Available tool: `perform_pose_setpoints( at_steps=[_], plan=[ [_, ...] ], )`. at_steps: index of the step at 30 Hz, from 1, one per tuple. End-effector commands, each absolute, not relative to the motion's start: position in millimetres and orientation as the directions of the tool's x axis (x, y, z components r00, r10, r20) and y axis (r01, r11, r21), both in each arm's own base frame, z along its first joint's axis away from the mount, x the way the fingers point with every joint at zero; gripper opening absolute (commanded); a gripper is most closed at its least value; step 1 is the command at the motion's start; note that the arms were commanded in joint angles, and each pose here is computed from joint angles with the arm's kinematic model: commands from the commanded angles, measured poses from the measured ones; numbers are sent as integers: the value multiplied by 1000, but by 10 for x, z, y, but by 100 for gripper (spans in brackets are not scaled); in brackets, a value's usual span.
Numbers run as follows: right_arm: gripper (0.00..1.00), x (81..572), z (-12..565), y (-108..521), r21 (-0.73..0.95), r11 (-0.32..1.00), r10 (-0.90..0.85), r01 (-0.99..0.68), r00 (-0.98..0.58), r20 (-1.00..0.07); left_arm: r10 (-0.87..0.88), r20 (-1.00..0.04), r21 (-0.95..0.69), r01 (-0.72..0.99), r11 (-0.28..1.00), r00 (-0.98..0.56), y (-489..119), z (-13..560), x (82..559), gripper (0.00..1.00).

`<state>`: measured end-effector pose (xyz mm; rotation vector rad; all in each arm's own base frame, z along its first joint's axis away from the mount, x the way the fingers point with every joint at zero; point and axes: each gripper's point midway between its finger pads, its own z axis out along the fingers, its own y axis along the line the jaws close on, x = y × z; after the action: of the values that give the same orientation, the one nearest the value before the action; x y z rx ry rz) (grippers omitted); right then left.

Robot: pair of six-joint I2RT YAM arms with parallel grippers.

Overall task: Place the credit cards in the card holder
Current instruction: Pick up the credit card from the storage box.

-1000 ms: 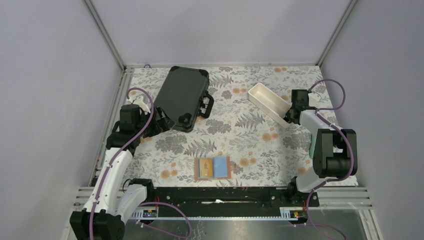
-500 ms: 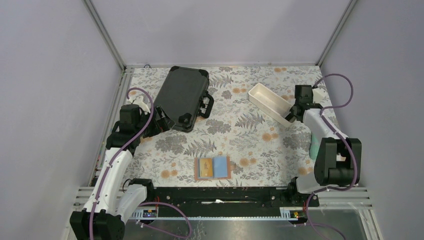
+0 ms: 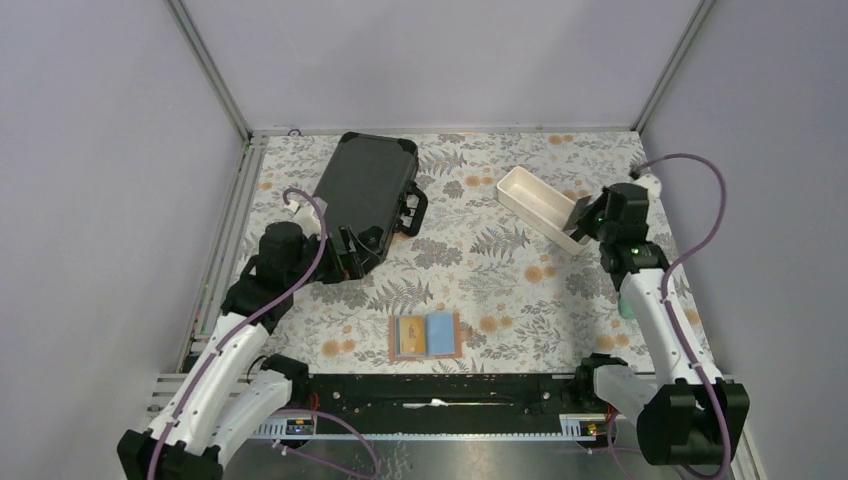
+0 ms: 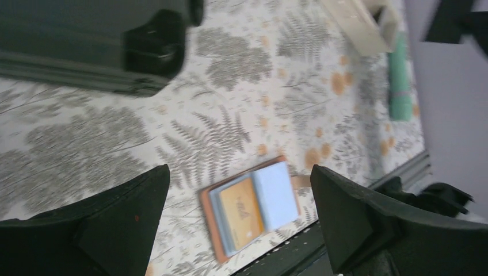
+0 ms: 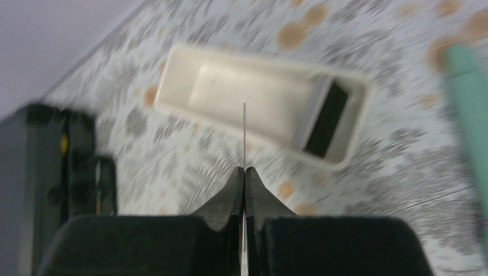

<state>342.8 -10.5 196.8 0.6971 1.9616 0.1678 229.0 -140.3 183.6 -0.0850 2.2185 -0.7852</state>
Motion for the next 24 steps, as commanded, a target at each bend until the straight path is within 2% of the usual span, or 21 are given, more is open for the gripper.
perform_pose_setpoints(
  at_steps=[1, 4, 9, 17, 18, 19, 21, 24],
  plan=[
    [0, 3260, 1989, 928, 553, 833, 495, 28, -487, -720, -359, -695, -651, 332, 683, -623, -1798, 2269, 2258, 98],
    [0, 3073, 2120, 1487, 600, 783, 459, -164, -498, -736, -386, -666, -724, 431, 539, -638, -2140, 2397, 2076, 98],
    [0, 2604, 2400, 2159, 714, 553, 481, -429, -535, -695, -410, -618, -786, 535, 310, -671, -2532, 2618, 1779, 98],
    [0, 2080, 2949, 2533, 725, 285, 479, -627, -561, -675, -448, -553, -800, 598, 51, -702, -2802, 2991, 1500, 97],
    [0, 2039, 3000, 2555, 723, 261, 480, -639, -564, -672, -444, -553, -797, 603, 36, -705, -2831, 3023, 1478, 95],
    [0, 2003, 3049, 2578, 722, 237, 481, -650, -567, -668, -443, -558, -790, 612, 25, -702, -2854, 3058, 1465, 87],
    [0, 1933, 3127, 2620, 719, 193, 478, -668, -576, -664, -442, -559, -788, 615, 20, -702, -2888, 3091, 1462, 79],
    [0, 1850, 3200, 2687, 713, 140, 466, -687, -590, -660, -451, -552, -793, 609, 24, -701, -2902, 3109, 1488, 75]
  ],
)
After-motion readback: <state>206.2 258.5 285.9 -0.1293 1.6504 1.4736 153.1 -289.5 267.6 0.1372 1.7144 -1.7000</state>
